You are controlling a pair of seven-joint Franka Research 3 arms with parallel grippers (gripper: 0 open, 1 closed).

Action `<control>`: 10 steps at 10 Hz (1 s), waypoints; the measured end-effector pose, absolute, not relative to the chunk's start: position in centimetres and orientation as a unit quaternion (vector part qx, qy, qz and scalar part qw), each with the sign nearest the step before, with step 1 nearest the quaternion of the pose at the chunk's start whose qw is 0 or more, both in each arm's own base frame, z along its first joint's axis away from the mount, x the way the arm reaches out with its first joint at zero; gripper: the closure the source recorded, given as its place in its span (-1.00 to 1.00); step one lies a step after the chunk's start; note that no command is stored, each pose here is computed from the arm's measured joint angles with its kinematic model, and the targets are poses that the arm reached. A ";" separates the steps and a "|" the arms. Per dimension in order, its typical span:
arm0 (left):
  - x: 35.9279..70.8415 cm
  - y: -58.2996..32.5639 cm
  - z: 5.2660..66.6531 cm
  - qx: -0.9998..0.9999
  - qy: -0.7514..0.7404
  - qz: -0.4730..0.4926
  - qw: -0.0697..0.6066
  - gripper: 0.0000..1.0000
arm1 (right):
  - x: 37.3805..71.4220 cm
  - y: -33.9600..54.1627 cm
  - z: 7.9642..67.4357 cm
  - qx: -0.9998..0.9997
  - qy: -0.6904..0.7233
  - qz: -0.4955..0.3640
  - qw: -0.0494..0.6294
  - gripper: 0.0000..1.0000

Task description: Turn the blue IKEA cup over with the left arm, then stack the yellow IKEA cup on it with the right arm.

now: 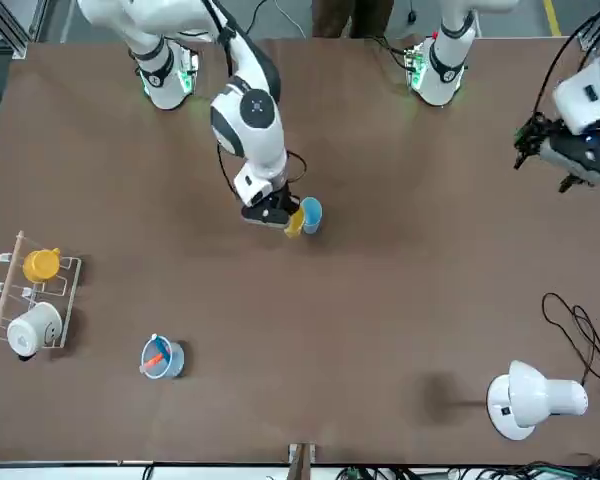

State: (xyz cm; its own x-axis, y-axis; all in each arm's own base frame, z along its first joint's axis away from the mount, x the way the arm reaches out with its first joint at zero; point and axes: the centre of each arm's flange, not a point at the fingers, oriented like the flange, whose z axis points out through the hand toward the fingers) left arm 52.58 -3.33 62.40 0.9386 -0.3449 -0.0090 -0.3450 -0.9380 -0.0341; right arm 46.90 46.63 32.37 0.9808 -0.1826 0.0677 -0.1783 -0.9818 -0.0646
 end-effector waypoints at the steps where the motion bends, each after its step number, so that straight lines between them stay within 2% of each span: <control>1: 52.7 -1.7 63.5 -0.992 0.122 0.007 0.001 -0.98 | 46.4 47.2 32.2 -0.994 0.095 -0.034 0.031 0.92; 3: 53.1 2.6 64.5 -0.999 0.052 -0.001 -0.018 -0.98 | 45.8 48.2 32.9 -0.993 0.102 -0.035 0.040 0.92; 7: 53.5 2.2 67.6 -0.999 -0.016 -0.032 -0.015 -0.98 | 43.2 50.5 31.3 -0.994 0.100 -0.022 0.035 0.92; 10: 55.9 1.0 66.8 -0.999 -0.032 -0.029 0.002 -0.98 | 42.8 51.1 30.5 -0.994 0.104 -0.021 0.031 0.92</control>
State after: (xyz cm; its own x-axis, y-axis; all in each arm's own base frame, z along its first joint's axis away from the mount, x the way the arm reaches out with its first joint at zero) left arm 55.86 1.04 66.79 0.9963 0.0636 0.0581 0.0638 -0.9980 -0.0028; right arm 42.80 51.05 30.53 0.9777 -0.2071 0.0358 -0.2045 -0.9767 -0.0657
